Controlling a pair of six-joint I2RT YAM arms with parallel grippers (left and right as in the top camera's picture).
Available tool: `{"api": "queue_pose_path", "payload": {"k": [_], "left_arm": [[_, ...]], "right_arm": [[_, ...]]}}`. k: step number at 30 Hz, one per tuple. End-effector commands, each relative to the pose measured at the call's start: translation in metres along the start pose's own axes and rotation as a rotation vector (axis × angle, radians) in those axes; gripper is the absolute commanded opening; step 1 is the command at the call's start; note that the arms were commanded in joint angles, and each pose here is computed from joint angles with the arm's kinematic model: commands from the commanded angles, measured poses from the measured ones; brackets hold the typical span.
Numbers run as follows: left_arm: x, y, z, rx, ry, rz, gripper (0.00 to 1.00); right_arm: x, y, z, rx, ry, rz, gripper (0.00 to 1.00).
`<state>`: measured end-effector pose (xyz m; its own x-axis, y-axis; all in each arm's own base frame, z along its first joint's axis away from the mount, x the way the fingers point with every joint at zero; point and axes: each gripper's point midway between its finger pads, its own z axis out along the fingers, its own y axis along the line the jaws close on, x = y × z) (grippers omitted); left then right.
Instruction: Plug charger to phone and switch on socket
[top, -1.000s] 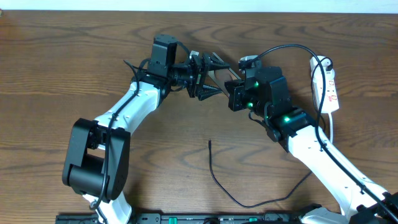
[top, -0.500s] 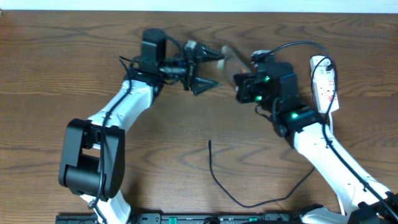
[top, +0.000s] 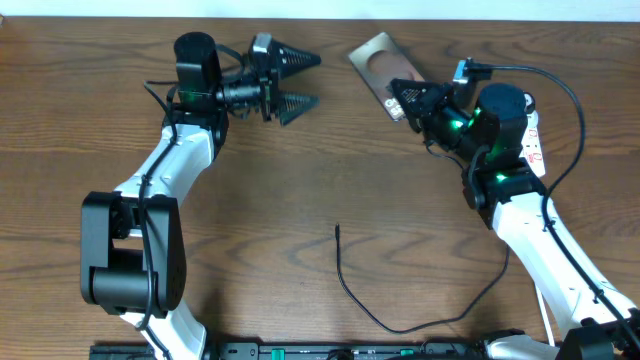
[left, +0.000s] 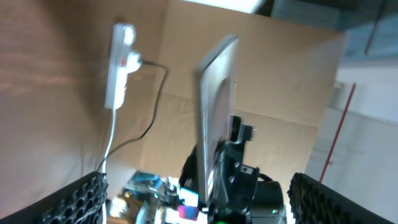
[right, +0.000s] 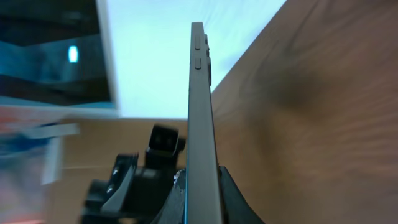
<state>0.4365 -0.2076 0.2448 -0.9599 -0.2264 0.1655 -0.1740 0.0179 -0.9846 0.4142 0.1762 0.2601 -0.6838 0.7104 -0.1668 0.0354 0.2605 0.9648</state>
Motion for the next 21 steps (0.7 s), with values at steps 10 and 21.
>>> {"api": "queue_pose_path", "payload": {"k": [10,21], "left_arm": [[-0.015,-0.069,-0.007,0.169,-0.161,0.096,0.93],[-0.003,-0.07,0.018,0.175,-0.145,0.092,0.93]], "right_arm": [[0.04,0.061,0.006,-0.187,0.13,0.225,0.01],[0.077,0.069,0.015,-0.192,0.177,0.165,0.01]]}}
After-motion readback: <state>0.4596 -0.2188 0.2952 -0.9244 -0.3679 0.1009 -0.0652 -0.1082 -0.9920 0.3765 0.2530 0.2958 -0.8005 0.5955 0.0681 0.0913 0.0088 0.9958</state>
